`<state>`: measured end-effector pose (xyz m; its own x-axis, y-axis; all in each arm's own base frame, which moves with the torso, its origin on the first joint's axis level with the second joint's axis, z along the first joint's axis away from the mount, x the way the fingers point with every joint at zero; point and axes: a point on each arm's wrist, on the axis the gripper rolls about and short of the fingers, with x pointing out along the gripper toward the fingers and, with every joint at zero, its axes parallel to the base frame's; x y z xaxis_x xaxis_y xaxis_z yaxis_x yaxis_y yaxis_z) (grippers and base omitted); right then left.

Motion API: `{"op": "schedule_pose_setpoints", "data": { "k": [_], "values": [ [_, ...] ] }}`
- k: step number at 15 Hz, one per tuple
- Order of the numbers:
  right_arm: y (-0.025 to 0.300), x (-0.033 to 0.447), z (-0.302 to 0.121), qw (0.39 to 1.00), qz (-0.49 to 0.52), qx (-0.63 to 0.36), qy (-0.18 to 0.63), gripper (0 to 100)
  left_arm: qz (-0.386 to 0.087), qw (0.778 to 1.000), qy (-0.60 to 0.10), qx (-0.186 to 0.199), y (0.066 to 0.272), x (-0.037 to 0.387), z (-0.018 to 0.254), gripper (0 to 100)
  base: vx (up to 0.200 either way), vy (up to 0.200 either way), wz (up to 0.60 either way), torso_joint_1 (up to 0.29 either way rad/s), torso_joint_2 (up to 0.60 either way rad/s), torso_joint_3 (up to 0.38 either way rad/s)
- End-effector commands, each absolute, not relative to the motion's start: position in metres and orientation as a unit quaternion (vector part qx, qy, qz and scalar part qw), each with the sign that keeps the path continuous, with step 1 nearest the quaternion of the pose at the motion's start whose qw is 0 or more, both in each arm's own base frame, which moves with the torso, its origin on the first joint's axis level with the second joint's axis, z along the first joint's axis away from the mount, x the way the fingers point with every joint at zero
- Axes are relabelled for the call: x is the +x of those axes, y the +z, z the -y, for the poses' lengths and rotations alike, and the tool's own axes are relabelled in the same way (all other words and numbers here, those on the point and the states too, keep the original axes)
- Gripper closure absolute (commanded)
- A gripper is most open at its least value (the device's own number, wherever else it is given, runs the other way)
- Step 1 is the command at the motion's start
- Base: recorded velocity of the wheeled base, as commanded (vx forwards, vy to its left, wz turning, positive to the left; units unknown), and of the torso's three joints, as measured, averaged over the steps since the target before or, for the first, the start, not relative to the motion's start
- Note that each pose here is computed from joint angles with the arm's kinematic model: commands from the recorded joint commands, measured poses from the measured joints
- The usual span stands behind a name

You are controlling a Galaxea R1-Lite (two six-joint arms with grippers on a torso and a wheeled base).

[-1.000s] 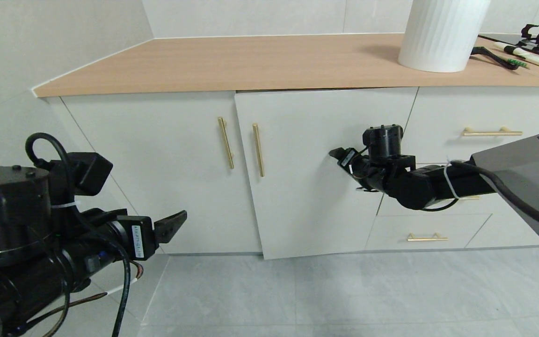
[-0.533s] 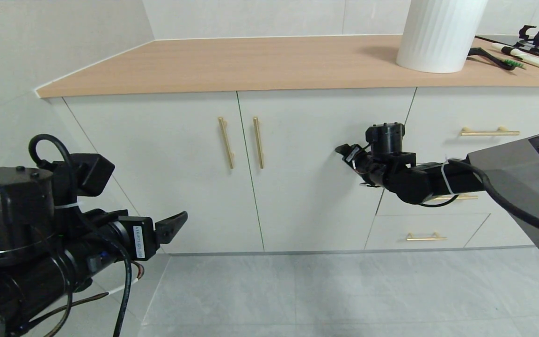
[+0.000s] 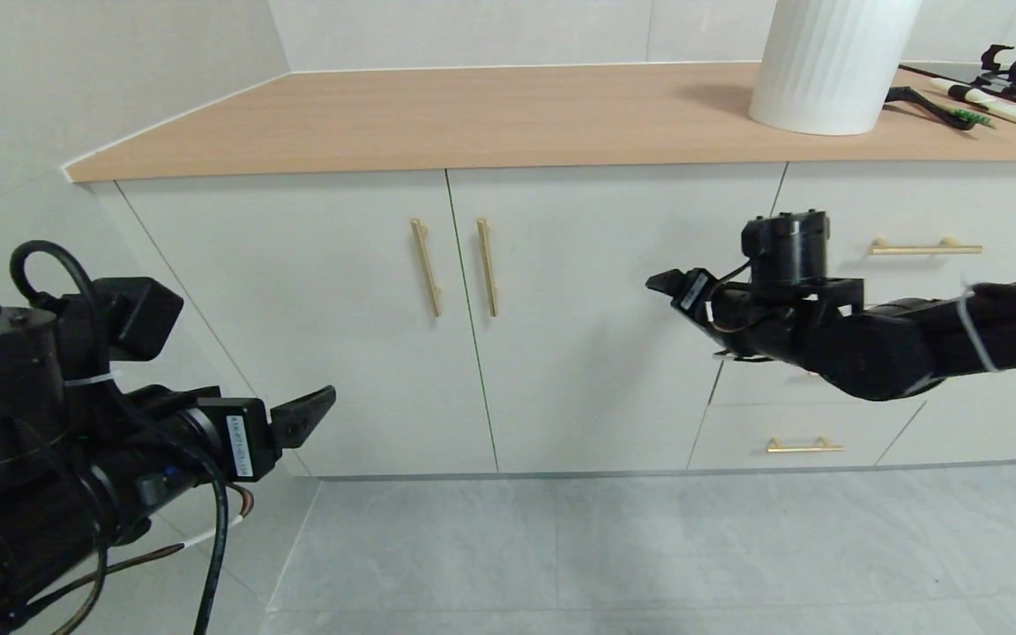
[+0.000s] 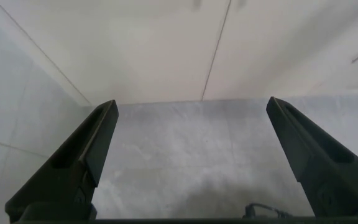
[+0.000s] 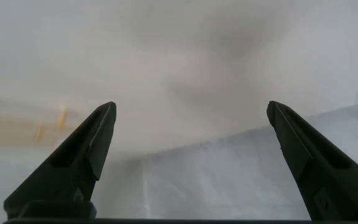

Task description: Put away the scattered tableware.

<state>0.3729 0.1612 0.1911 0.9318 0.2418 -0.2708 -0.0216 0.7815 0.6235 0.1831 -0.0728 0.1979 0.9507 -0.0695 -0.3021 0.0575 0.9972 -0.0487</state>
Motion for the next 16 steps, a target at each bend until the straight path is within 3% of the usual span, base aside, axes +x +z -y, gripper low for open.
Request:
{"op": "schedule_pose_setpoints", "data": {
  "k": [1, 2, 5, 8, 11, 13, 16],
  "values": [
    [0.244, 0.293, -0.137, 0.946, -0.126, 0.279, 0.107, 0, -0.142, 0.989, -0.026, -0.023, 0.199, 0.168, 0.064, 0, 0.0, 0.0, 0.0, 0.0, 0.0, 0.0],
    [0.26, 0.248, -0.115, 0.958, -0.097, 0.246, 0.113, 0, -0.131, 0.991, -0.018, -0.014, 0.199, 0.152, 0.053, 0, 0.0, 0.0, 0.0, 0.0, 0.0, 0.0],
    [0.264, 0.16, -0.07, 0.98, -0.041, 0.149, 0.124, 0, -0.093, 0.995, 0.013, -0.024, 0.196, 0.117, 0.033, 0, 0.0, 0.0, 0.0, 0.0, 0.0, 0.0],
    [0.25, 0.097, -0.032, 0.993, 0.008, 0.071, 0.091, 0, -0.043, 0.998, 0.01, -0.042, 0.186, 0.073, 0.018, 0, 0.0, 0.0, 0.0, 0.0, 0.0, 0.0],
    [0.25, 0.044, -0.006, 0.996, 0.048, 0.064, 0.029, 0, -0.035, 0.999, 0.016, -0.036, 0.176, 0.032, 0.003, 0, 0.0, 0.0, 0.0, 0.0, 0.0, 0.0],
    [0.234, -0.016, 0.007, 0.997, 0.07, 0.027, -0.015, 0, -0.038, 0.998, 0.051, -0.019, 0.164, -0.007, -0.01, 0, 0.0, 0.0, 0.0, 0.0, 0.0, 0.0],
    [0.198, -0.067, 0.011, 0.996, 0.069, -0.027, -0.052, 0, -0.008, 0.995, 0.1, -0.011, 0.152, -0.029, -0.013, 0, 0.0, 0.0, 0.0, 0.0, 0.0, 0.0]
  ]
}}
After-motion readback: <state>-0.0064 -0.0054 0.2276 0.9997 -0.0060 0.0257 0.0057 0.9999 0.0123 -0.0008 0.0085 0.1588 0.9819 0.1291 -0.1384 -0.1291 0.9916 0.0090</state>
